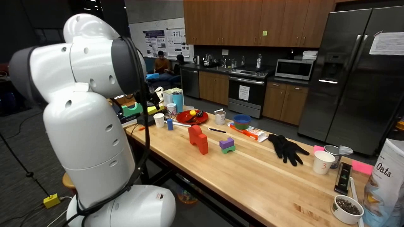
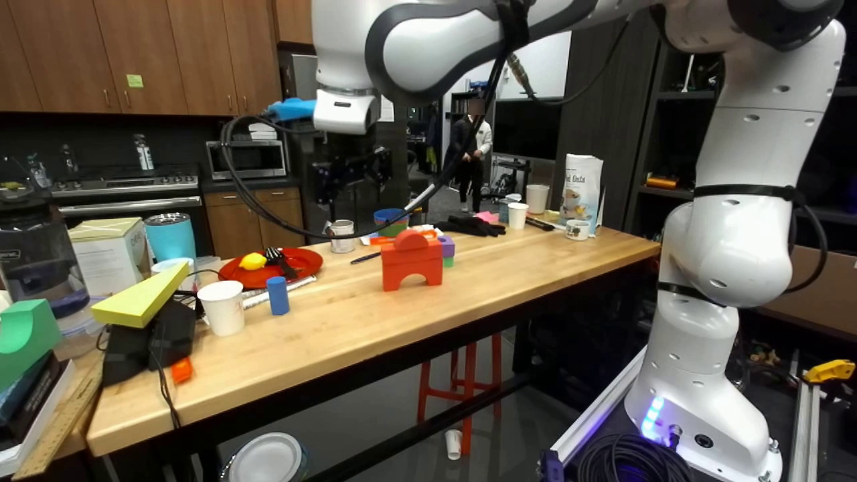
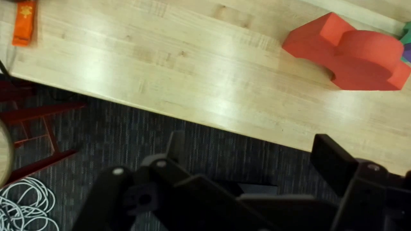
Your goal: Put the purple block on top of the green block.
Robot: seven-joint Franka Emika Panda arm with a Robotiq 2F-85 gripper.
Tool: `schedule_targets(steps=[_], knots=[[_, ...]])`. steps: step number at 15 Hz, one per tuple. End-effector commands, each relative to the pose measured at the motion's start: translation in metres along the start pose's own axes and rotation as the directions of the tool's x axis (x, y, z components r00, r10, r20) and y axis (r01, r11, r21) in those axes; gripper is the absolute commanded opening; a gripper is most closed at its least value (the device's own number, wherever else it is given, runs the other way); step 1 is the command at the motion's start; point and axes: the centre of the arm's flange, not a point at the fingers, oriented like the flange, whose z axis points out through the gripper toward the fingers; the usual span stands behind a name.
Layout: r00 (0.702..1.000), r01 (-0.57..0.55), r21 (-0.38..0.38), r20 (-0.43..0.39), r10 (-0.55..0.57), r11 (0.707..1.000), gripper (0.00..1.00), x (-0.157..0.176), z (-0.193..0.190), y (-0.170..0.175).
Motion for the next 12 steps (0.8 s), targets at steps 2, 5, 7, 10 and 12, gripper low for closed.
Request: schedule_targets(steps=[2,5,7,10,12], knots=[[0.996,0.088,0.052,-0.005,-0.088,0.995,1.0,0.012,-0.009,0.052],[0.977,0.209,0.092,0.026,-0.212,0.974,1.0,0.025,-0.013,0.081],[0.957,0.278,0.123,0.051,-0.286,0.953,1.0,0.034,-0.012,0.099],[0.918,0.363,0.176,0.102,-0.384,0.915,1.0,0.051,-0.01,0.122],[0.889,0.404,0.215,0.138,-0.437,0.889,1.0,0.062,-0.008,0.135]])
